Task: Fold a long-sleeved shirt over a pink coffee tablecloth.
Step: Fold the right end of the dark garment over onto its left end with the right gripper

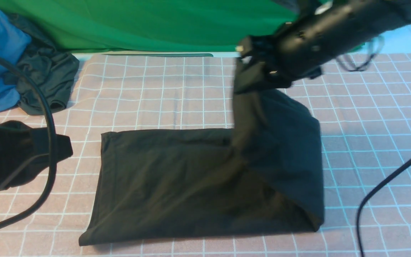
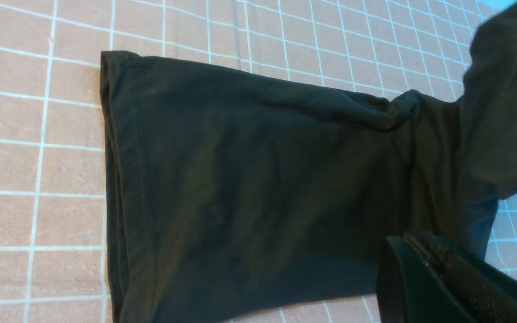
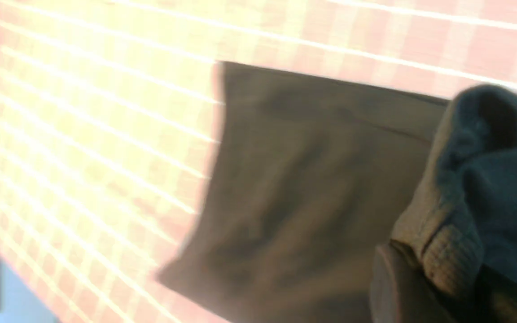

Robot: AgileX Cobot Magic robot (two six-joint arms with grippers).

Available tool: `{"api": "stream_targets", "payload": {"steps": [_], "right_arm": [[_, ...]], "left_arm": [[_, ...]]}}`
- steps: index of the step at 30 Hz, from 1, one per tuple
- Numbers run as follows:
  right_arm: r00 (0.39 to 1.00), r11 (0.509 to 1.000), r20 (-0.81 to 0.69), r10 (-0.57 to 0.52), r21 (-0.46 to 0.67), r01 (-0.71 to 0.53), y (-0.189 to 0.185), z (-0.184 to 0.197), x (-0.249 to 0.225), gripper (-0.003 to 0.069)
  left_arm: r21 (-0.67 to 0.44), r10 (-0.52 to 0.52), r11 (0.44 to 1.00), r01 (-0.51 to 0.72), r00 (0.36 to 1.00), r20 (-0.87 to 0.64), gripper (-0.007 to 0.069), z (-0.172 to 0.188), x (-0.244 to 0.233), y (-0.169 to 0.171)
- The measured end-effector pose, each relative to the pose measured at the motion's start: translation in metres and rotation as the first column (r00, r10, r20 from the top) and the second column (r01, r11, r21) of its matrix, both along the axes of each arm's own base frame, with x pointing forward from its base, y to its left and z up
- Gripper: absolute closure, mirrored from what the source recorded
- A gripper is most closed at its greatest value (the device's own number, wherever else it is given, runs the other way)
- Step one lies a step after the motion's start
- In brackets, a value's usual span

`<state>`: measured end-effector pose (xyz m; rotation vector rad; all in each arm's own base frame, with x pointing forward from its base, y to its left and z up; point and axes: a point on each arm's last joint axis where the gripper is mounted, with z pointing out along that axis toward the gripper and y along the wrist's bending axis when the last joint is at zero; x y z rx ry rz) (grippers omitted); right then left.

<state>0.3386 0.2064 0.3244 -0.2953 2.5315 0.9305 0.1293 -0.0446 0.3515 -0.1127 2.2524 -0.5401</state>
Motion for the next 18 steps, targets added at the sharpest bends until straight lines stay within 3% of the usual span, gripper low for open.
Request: {"api": "stream_targets", "payload": {"steps": [9,18], "right_arm": [[0.994,0.990,-0.011,0.112,0.091,-0.111,0.089,-0.025,-0.011,0.0548],[0.991,0.984,-0.037,0.125,0.136,-0.119,0.138,-0.057,-0.019,0.0548]], "left_arm": [[-0.005,-0.001,1.000,0.001,1.000,-0.001,0.0611,0.000,0.000,0.000],[-0.015,-0.002,1.000,0.002,1.000,-0.003,0.0611,0.000,0.000,-0.001]]}}
